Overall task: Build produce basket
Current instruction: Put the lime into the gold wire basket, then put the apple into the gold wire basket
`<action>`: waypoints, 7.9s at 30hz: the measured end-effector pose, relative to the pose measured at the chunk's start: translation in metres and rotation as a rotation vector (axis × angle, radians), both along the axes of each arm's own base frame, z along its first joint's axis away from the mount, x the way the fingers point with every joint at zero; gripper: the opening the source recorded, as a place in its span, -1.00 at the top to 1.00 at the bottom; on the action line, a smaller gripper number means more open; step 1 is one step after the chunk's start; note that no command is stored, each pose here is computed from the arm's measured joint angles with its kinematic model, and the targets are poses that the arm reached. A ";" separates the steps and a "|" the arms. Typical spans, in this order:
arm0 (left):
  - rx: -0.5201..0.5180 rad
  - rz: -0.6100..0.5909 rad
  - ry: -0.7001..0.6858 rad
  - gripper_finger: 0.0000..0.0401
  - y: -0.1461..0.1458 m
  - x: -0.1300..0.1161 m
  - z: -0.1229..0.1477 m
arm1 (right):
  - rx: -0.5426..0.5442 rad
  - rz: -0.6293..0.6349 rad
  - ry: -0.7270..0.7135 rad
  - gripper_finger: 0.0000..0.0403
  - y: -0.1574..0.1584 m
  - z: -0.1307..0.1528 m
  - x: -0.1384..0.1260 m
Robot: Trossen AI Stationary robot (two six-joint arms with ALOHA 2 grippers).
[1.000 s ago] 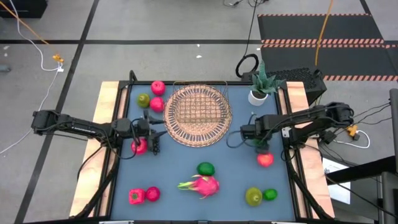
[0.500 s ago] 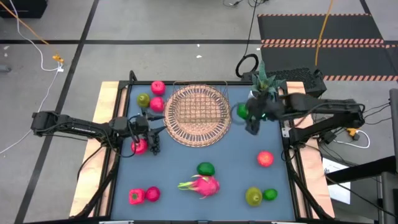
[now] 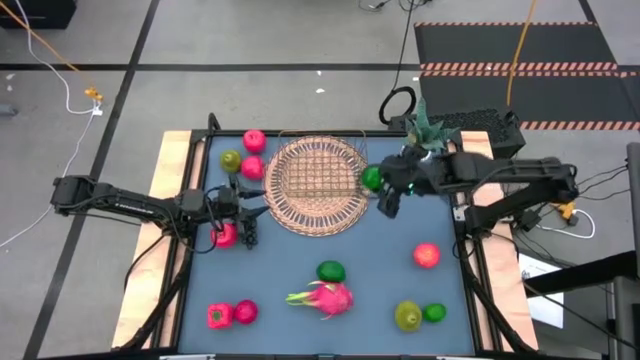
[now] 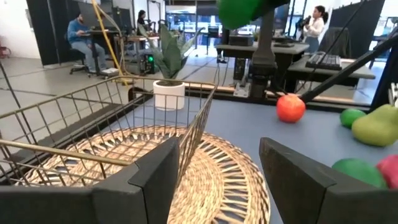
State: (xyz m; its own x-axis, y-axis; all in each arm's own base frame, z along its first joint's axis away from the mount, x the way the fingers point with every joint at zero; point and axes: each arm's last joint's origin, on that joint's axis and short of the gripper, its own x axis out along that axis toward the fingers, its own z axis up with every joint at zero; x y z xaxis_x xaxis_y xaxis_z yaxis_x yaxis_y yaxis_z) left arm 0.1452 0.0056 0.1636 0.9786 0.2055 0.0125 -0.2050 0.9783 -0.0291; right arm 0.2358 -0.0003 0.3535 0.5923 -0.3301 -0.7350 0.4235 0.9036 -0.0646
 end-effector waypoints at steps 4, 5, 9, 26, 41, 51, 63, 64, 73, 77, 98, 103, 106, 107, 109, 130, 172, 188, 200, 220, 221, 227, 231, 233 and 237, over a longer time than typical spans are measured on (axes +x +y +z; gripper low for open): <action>0.002 0.000 0.001 -0.12 0.000 0.000 0.000 | 0.004 -0.006 -0.014 -0.34 -0.003 0.003 -0.002; 0.002 0.001 0.001 -0.12 0.000 0.000 0.000 | 0.008 -0.002 -0.015 -0.34 -0.003 0.003 -0.002; 0.003 0.001 0.001 -0.12 0.000 0.000 0.000 | 0.012 0.012 0.000 -0.35 -0.003 -0.001 0.004; -0.015 0.002 -0.006 -0.12 0.000 0.000 0.000 | -0.027 0.057 0.032 -0.34 -0.005 -0.010 0.019; -0.056 0.109 0.005 -0.12 0.004 -0.001 -0.002 | -0.014 0.144 0.026 -0.34 -0.022 -0.036 0.063; -0.080 0.120 0.026 -0.12 0.005 -0.001 -0.005 | 0.024 0.263 -0.032 -0.35 -0.032 -0.041 0.077; -0.196 0.158 0.000 -0.12 0.009 -0.001 -0.006 | -0.049 0.288 -0.162 -0.35 -0.056 -0.051 0.095; -0.196 0.156 0.003 -0.12 0.009 -0.001 -0.006 | -0.062 0.266 -0.164 -0.35 -0.061 -0.054 0.096; -0.186 0.122 0.004 -0.12 0.004 -0.001 -0.005 | -0.071 0.078 -0.144 -0.35 -0.108 -0.086 0.096; -0.197 0.126 -0.020 -0.12 0.004 -0.001 -0.003 | -0.049 0.040 -0.173 -0.35 -0.134 -0.091 0.094; -0.234 0.212 -0.097 -0.12 0.007 -0.002 0.002 | -0.085 0.027 -0.211 -0.35 -0.155 -0.102 0.101; -0.226 0.173 -0.103 -0.12 0.004 0.001 0.008 | -0.068 0.023 -0.192 -0.35 -0.162 -0.122 0.110; -0.182 0.149 -0.067 -0.12 0.000 0.004 0.007 | -0.050 0.015 -0.152 -0.35 -0.168 -0.137 0.118; -0.164 0.148 -0.052 -0.12 0.000 0.005 0.006 | -0.046 0.017 -0.138 -0.35 -0.170 -0.142 0.124; -0.145 0.152 -0.022 -0.12 -0.001 0.006 0.002 | -0.022 0.025 -0.071 -0.35 -0.172 -0.150 0.131; -0.024 0.068 0.176 -0.12 -0.013 0.017 -0.015 | 0.069 0.049 0.130 -0.70 -0.179 -0.164 0.130; 0.179 -0.096 0.141 -0.12 -0.035 0.124 0.004 | 0.281 -0.287 0.740 -0.68 0.078 -0.120 -0.039; 0.206 -0.117 0.138 -0.12 -0.040 0.123 0.006 | 0.410 -0.287 0.670 -0.68 0.080 -0.096 -0.062; 0.213 -0.130 0.171 -0.12 -0.043 0.123 0.003 | 0.438 -0.245 0.680 -0.68 0.077 -0.106 -0.060; 0.174 -0.119 0.186 -0.12 -0.043 0.122 0.001 | 0.582 -0.227 0.778 -0.68 0.067 -0.190 -0.081; 0.170 -0.117 0.186 -0.12 -0.042 0.122 0.001 | 0.579 -0.230 0.774 -0.68 0.065 -0.190 -0.081; 0.167 -0.117 0.185 -0.12 -0.042 0.122 0.001 | 0.522 -0.220 0.730 -0.65 0.060 -0.192 -0.077; 0.163 -0.116 0.185 -0.12 -0.042 0.122 0.000 | 0.501 -0.228 0.704 -0.55 0.057 -0.192 -0.075; 0.160 -0.116 0.184 -0.12 -0.042 0.122 0.000 | 0.503 -0.231 0.700 -0.49 0.056 -0.192 -0.074; 0.137 -0.114 0.181 -0.12 -0.042 0.122 0.000 | 0.497 -0.236 0.688 -0.43 0.055 -0.192 -0.073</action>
